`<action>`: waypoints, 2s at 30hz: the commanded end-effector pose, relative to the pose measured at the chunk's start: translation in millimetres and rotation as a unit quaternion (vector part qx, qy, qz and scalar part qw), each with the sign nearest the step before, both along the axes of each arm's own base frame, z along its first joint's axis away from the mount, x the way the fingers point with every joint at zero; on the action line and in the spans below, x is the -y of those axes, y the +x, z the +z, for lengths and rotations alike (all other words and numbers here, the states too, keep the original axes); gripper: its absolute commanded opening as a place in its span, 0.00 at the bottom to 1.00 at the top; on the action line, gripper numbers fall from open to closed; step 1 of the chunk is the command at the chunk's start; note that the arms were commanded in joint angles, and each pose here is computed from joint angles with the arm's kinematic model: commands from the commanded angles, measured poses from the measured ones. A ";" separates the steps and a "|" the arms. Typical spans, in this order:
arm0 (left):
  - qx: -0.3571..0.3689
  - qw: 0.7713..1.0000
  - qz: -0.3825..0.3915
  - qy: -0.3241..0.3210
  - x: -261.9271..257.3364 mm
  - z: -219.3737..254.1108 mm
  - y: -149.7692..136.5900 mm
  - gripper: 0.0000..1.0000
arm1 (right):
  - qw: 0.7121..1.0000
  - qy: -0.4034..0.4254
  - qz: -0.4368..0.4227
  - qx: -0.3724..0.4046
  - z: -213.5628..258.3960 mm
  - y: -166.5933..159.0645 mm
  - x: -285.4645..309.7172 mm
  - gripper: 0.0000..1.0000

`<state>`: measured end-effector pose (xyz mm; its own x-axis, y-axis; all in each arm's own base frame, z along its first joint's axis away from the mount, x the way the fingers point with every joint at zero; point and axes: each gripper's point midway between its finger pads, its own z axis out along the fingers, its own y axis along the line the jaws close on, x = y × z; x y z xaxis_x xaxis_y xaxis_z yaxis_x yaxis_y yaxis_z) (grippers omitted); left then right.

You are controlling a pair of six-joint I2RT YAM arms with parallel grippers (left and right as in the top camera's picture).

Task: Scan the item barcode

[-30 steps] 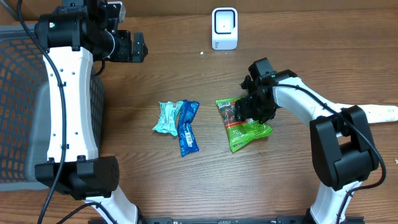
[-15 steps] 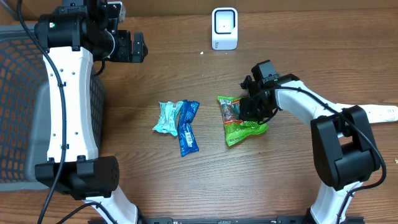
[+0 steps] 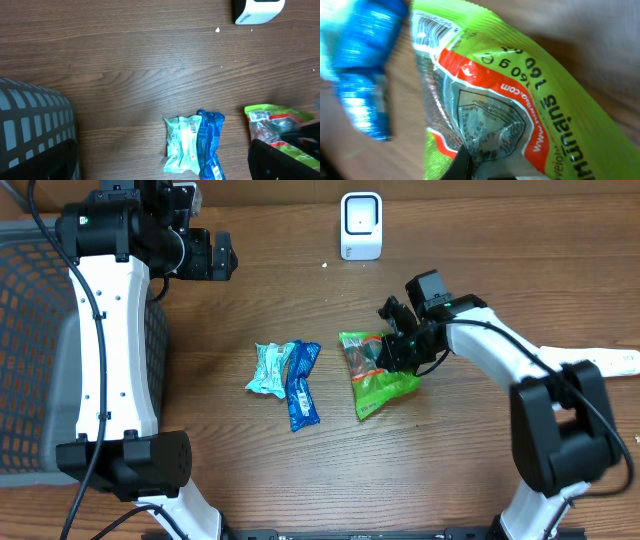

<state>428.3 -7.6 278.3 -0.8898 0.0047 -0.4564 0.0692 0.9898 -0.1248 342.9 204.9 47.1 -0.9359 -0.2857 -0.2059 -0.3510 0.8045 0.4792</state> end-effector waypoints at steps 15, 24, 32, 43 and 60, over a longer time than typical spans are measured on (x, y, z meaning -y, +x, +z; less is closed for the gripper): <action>-0.003 1.000 0.000 -0.006 0.7 -2.6 1.1 1.00 | 0.968 0.223 0.036 0.105 138.0 4.0 3.7 0.04; -0.003 1.000 0.000 -0.006 0.7 -2.6 1.1 0.99 | 0.954 0.220 0.061 0.193 191.1 -13.4 16.8 0.04; -0.003 1.000 0.000 -0.006 0.7 -2.6 1.1 0.99 | 0.937 0.210 0.076 0.268 232.0 -29.8 22.2 0.04; -0.003 1.000 0.000 -0.006 0.7 -2.6 1.1 0.99 | 0.949 0.176 0.013 0.261 229.8 -16.1 31.3 0.04; -0.003 1.000 0.000 -0.006 0.7 -2.6 1.1 1.00 | 0.843 -0.185 -0.159 0.479 205.2 110.4 40.5 0.04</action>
